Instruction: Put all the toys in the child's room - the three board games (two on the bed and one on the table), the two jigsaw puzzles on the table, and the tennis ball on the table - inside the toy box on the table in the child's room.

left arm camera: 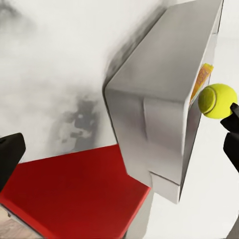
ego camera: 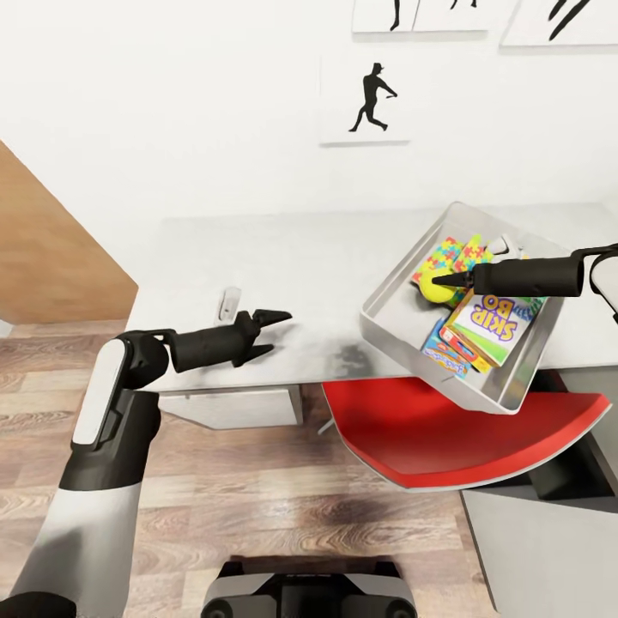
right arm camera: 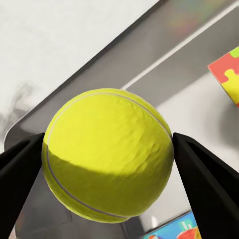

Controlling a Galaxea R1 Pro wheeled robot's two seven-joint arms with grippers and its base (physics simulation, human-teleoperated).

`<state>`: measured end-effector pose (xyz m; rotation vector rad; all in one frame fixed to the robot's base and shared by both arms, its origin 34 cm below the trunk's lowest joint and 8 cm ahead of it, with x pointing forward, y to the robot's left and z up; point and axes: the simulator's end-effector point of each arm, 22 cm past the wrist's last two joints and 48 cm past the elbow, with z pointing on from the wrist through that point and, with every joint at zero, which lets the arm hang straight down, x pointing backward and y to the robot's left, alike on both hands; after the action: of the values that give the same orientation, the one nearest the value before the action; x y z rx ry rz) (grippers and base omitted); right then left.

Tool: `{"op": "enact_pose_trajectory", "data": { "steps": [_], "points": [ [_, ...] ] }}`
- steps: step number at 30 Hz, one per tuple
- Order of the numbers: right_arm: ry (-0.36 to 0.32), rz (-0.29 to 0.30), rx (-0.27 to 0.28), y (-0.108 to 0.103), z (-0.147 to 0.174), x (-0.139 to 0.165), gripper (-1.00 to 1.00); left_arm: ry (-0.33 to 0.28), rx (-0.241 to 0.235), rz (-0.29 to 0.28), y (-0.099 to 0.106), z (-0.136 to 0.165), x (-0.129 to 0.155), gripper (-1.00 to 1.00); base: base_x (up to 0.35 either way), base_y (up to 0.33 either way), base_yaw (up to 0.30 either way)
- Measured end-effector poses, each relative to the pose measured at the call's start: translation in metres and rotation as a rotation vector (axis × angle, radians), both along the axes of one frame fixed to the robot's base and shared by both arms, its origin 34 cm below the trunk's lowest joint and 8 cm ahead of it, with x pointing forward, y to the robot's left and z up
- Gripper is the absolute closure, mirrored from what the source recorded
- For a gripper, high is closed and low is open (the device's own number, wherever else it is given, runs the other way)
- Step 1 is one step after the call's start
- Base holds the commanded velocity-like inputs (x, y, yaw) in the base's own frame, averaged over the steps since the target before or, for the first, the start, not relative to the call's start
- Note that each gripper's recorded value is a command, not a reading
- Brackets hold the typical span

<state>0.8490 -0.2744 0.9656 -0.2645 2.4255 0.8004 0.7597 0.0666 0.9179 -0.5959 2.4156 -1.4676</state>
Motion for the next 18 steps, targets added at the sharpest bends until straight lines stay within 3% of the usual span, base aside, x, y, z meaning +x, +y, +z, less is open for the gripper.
{"op": "enact_pose_trajectory", "data": {
  "steps": [8, 18],
  "points": [
    [0.012, 0.002, 0.001, 0.001, -0.009, -0.001, 1.00, 0.022, 0.026, 0.000, 0.004, -0.010, 0.001, -1.00, 0.000, 0.000, 0.000],
    [0.028, 0.003, 0.002, 0.003, -0.021, -0.001, 1.00, 0.029, 0.023, 0.001, 0.003, -0.014, 0.005, -1.00, 0.000, 0.000, 0.000]
  ]
}}
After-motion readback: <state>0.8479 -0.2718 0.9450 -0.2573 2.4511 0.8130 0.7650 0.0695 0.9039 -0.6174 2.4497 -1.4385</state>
